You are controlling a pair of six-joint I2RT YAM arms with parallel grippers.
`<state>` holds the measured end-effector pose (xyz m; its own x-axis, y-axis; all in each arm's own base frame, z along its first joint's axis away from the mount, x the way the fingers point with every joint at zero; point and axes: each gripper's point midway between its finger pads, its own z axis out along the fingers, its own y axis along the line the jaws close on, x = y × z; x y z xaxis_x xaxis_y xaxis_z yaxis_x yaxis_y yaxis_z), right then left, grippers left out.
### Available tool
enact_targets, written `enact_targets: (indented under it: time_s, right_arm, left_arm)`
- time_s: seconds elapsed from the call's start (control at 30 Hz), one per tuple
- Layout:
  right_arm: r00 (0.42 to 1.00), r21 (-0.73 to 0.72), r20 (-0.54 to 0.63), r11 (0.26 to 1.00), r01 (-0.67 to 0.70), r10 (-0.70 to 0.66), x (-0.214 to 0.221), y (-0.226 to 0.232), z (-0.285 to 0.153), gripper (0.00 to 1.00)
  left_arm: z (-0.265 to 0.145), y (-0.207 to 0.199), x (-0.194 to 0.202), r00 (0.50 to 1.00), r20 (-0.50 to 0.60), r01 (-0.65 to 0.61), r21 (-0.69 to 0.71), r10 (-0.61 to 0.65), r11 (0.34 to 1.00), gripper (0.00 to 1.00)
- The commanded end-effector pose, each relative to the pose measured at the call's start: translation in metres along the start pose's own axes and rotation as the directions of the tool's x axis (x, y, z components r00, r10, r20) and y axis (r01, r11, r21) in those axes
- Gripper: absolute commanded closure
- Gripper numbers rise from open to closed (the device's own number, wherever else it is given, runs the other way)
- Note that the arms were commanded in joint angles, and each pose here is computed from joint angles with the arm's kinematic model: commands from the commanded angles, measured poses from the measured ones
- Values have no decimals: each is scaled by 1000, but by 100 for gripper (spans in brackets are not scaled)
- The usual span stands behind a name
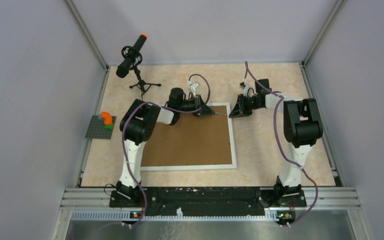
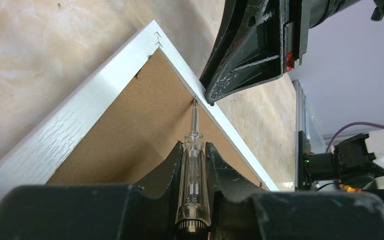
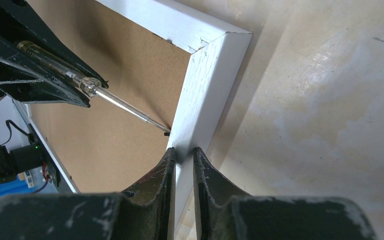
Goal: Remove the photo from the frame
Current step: Release the photo frame item from the photo frame.
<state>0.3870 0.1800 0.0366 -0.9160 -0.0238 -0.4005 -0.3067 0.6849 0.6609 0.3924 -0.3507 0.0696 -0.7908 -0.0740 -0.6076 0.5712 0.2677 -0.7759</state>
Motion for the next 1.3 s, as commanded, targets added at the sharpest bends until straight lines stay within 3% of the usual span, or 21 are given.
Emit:
enact_targets:
  time_s: [0.0,0.47,0.8,0.93,1.1,1.27]
  right_arm:
    - [999,69,-28,997,19,-17,6,-19,23,92]
    - [999,139,-36,990,11,-6,7,-35,31,100]
    - [1000,160,-18,987,9,-6,1,-36,29,100]
    - [1000,171,-6,985,12,-11,-5,-38,20,100]
    - [997,202,51,978,51,-63,-27,-32,-8,83]
    - [987,252,118,965,76,-109,-49,-17,-32,59]
  left_arm:
    - [17,-41,16,985,-100,-135,65,141,989,100]
    - [43,-92,56,878,-233,-391,157,419,907,100]
    - [62,-122,84,767,-256,-533,255,588,807,100]
    - [65,-119,73,757,-243,-570,209,607,795,100]
    - [56,-117,0,808,-153,-563,82,568,823,100]
    - [41,-158,-53,764,-30,-640,87,644,763,100]
